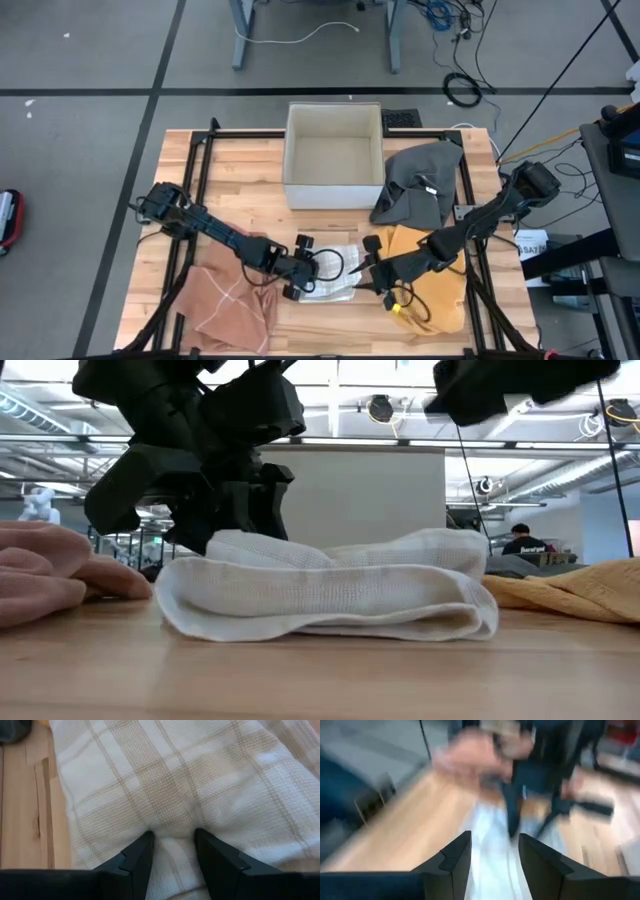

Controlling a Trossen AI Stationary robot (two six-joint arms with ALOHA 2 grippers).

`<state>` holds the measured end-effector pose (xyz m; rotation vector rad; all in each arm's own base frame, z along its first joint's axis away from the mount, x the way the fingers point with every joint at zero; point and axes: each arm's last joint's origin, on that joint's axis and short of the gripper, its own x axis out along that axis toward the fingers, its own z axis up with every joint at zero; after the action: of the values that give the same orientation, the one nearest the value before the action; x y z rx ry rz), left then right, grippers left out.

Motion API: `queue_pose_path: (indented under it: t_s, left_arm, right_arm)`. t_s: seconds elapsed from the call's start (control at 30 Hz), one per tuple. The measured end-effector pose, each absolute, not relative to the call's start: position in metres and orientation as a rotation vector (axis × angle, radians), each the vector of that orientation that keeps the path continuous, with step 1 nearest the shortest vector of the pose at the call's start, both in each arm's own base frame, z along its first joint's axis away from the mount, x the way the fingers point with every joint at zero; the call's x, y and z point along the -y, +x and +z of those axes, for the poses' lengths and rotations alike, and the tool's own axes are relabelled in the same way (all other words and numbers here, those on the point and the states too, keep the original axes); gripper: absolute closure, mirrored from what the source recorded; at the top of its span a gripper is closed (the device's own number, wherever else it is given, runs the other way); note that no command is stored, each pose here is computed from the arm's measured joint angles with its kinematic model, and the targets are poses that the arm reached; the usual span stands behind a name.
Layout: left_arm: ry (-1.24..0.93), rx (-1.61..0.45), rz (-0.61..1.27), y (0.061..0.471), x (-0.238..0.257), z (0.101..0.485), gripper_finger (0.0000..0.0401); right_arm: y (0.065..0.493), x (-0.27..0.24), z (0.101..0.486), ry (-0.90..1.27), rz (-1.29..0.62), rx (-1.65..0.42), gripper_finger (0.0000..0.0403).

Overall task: Fold towel
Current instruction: Put the folded white patterned towel into the laundry bin

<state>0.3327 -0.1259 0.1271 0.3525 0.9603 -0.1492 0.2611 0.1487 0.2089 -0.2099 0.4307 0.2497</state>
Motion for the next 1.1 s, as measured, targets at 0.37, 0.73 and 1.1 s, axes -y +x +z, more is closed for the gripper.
queue_pose_path:
  t_s: [0.37, 0.73, 1.1]
  left_arm:
    - [0.343, -0.931, -0.165, 0.337, 0.124, 0.129, 0.0241]
    - [0.316, -0.916, -0.204, 0.338, 0.125, 0.129, 0.0241]
    - [0.291, -0.891, -0.232, 0.34, 0.126, 0.13, 0.0241]
  right_arm:
    - [0.279, -0.181, 0.139, -0.3, 0.339, -0.343, 0.022]
    - [0.322, -0.189, 0.118, -0.438, 0.225, -0.574, 0.0109]
    - [0.33, -0.173, 0.096, -0.41, 0.123, -0.676, 0.0148]
